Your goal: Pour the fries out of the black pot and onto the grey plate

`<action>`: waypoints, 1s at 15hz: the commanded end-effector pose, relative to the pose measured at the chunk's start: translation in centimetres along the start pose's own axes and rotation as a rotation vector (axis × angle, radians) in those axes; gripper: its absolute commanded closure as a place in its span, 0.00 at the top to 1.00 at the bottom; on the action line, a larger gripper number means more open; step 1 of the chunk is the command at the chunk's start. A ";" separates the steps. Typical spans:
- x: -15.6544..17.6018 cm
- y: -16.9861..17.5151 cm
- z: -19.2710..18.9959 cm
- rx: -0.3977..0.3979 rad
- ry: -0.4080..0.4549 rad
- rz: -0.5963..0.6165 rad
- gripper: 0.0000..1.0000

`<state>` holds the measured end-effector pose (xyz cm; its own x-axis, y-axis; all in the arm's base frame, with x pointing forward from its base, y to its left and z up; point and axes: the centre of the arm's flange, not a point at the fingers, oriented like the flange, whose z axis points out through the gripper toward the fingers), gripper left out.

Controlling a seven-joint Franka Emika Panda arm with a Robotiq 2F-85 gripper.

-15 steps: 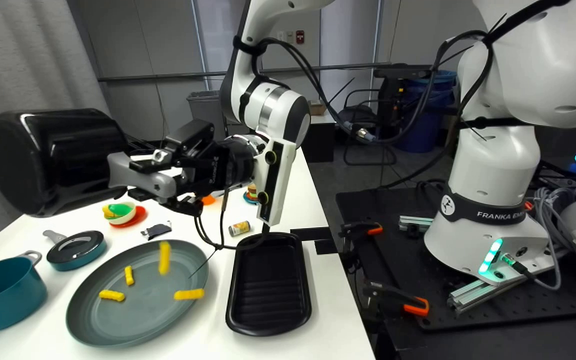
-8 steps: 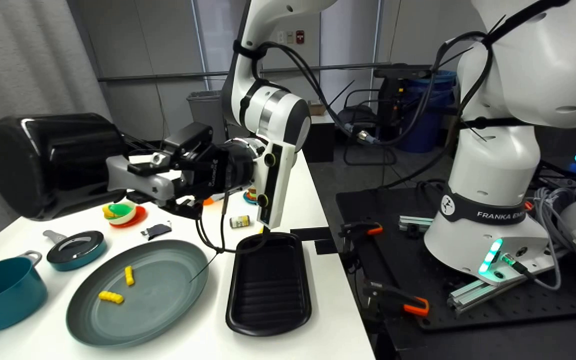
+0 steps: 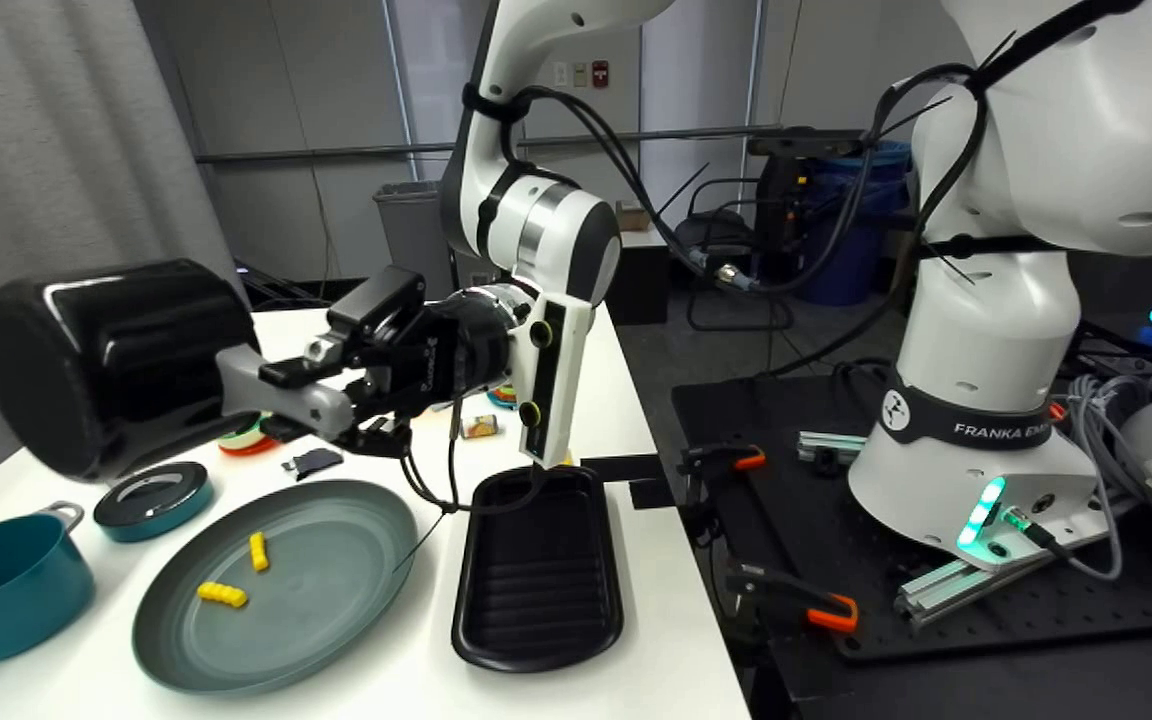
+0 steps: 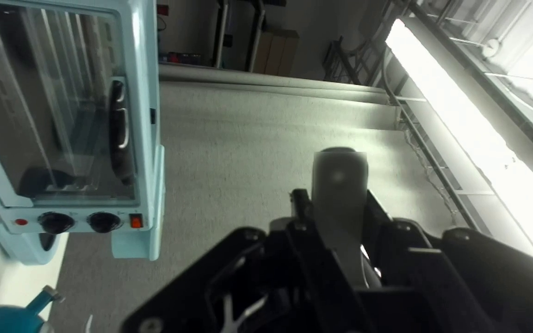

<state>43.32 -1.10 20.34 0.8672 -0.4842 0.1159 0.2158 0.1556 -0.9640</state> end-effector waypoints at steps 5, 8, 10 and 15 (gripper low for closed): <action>-1.8 0.2 2.1 -0.376 -0.153 -0.083 0.07; -2.4 0.0 3.6 -0.517 -0.234 -0.135 0.07; -2.7 -0.2 4.6 -0.608 -0.292 -0.179 0.07; -3.4 -1.1 6.6 -0.831 -0.435 -0.314 0.07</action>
<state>43.57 5.06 20.52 0.9485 -0.1056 0.2985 0.1893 -0.5666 -0.8019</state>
